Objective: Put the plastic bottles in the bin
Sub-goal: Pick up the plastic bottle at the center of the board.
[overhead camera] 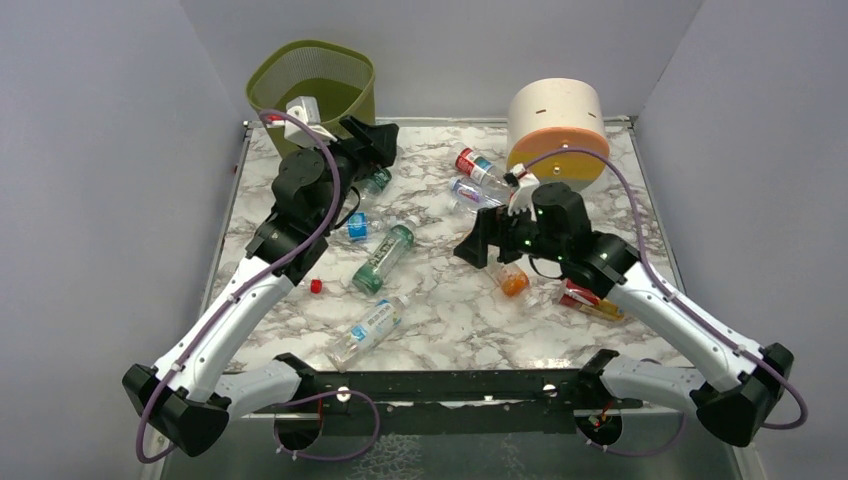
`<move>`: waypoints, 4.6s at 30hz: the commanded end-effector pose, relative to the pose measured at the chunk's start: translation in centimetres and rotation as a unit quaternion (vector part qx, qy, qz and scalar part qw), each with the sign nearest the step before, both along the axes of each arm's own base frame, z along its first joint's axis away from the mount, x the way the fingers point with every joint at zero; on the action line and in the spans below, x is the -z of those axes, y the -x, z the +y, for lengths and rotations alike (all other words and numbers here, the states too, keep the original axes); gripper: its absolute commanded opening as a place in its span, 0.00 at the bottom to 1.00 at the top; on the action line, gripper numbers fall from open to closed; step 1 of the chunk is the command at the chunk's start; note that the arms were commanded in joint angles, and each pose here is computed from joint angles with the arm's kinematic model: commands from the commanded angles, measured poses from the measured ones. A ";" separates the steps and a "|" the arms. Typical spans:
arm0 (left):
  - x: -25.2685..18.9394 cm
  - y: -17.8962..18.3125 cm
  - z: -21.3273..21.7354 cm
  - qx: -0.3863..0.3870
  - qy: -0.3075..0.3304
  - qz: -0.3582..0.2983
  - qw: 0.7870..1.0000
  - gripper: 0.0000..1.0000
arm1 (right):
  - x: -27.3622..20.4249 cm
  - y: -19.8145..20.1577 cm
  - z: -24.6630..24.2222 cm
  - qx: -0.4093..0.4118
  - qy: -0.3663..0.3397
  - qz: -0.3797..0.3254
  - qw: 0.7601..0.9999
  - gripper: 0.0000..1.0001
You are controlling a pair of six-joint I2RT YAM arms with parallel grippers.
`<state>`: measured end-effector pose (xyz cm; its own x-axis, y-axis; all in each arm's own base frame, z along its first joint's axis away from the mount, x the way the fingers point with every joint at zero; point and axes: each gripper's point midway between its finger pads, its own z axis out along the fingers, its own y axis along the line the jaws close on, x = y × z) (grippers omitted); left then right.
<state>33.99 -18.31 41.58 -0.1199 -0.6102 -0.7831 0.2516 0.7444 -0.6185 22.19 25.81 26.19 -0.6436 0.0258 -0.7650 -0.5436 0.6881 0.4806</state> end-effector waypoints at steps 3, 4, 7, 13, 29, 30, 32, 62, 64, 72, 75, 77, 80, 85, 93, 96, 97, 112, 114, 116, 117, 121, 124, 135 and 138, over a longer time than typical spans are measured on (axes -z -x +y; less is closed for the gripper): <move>4.0 0.7 -0.8 0.032 -0.019 0.043 0.998 0.85 | 10.7 -2.6 -4.4 0.123 0.161 0.067 0.977 1.00; 4.6 0.9 -0.7 0.033 -0.021 0.048 0.998 0.86 | 11.6 -2.8 -4.7 0.131 0.174 0.071 0.973 1.00; 5.7 1.3 -0.6 0.036 -0.023 0.058 0.997 0.87 | 13.7 -3.4 -5.5 0.150 0.207 0.078 0.964 0.99; 7.6 1.8 -0.6 0.042 -0.027 0.074 0.996 0.87 | 15.9 -5.1 -6.9 0.177 0.267 0.073 0.944 0.99; 9.2 2.5 -0.2 0.047 -0.033 0.086 0.995 0.88 | 16.6 -8.8 -9.5 0.197 0.340 0.057 0.918 0.99; 9.2 2.5 -0.3 0.048 -0.033 0.086 0.995 0.88 | 16.5 -9.0 -9.6 0.198 0.344 0.052 0.917 0.99; 9.3 2.5 -0.2 0.047 -0.034 0.087 0.995 0.88 | 16.2 -9.5 -9.6 0.197 0.351 0.043 0.915 0.99; 9.6 2.8 0.3 0.048 -0.040 0.090 0.994 0.88 | 20.9 -9.5 -4.9 0.019 0.338 0.107 0.935 0.98; 9.8 2.7 0.3 0.048 -0.039 0.091 0.994 0.88 | 21.3 -9.2 -4.7 0.014 0.336 0.119 0.934 0.94; 10.2 2.9 0.2 0.052 -0.037 0.096 0.993 0.88 | 21.6 -8.7 -4.0 0.003 0.321 0.136 0.937 0.78; 10.3 3.1 0.2 0.055 -0.037 0.098 0.993 0.89 | 22.1 -8.4 -3.6 -0.006 0.317 0.148 0.937 0.71; 10.3 3.4 0.2 0.057 -0.035 0.102 0.993 0.91 | 22.4 -8.1 -3.4 -0.012 0.313 0.157 0.936 0.64; 10.2 4.0 0.3 0.064 -0.033 0.105 0.992 0.93 | 22.3 -7.8 -2.8 -0.022 0.299 0.162 0.940 0.62; 10.2 5.2 0.3 0.080 -0.030 0.112 0.990 0.94 | 20.2 -8.0 -1.6 -0.027 0.268 0.154 0.951 0.57; 10.9 7.2 0.3 0.106 -0.026 0.125 0.986 0.94 | 15.2 -8.4 1.2 -0.044 0.189 0.132 0.972 0.55; 11.2 7.8 0.1 0.117 -0.018 0.129 0.984 0.94 | 13.6 -8.7 2.2 -0.046 0.158 0.124 0.978 0.54; 11.4 8.0 0.1 0.120 -0.016 0.131 0.984 0.94 | 13.1 -8.9 2.5 -0.047 0.149 0.122 0.980 0.54; 14.3 10.0 0.0 0.153 -0.004 0.096 0.983 0.99 | 5.8 -10.6 6.2 -0.071 0.021 0.127 0.989 0.51; 14.6 10.0 -0.4 0.161 -0.001 0.097 0.982 0.99 | 4.8 -10.8 6.8 -0.075 0.001 0.126 0.989 0.51; 14.7 9.8 -0.8 0.168 0.002 0.095 0.981 0.99 | 3.7 -10.7 7.4 -0.084 -0.023 0.125 0.988 0.51; 14.8 9.7 -1.0 0.171 0.004 0.094 0.981 0.99 | 3.1 -10.6 7.7 -0.089 -0.034 0.124 0.988 0.51; 14.9 9.2 -1.7 0.180 0.012 0.090 0.980 0.99 | 1.0 -10.2 8.7 -0.108 -0.080 0.121 0.983 0.51; 15.2 8.8 -2.2 0.184 0.016 0.087 0.979 0.99 | -0.4 -9.8 9.3 -0.122 -0.113 0.122 0.978 0.51; 15.9 8.3 -4.6 0.201 0.016 0.085 0.976 0.99 | -3.9 -8.5 10.7 -0.170 -0.200 0.133 0.956 0.51; 15.9 8.2 -5.1 0.204 0.018 0.084 0.975 0.99 | -4.2 -8.1 10.7 -0.176 -0.215 0.139 0.951 0.51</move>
<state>25.50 -22.73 24.51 -0.5117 -0.4856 -0.7088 0.3828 0.6097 -0.6941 31.66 36.49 27.45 -0.8497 0.0344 -0.5261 -0.4911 0.3112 0.8136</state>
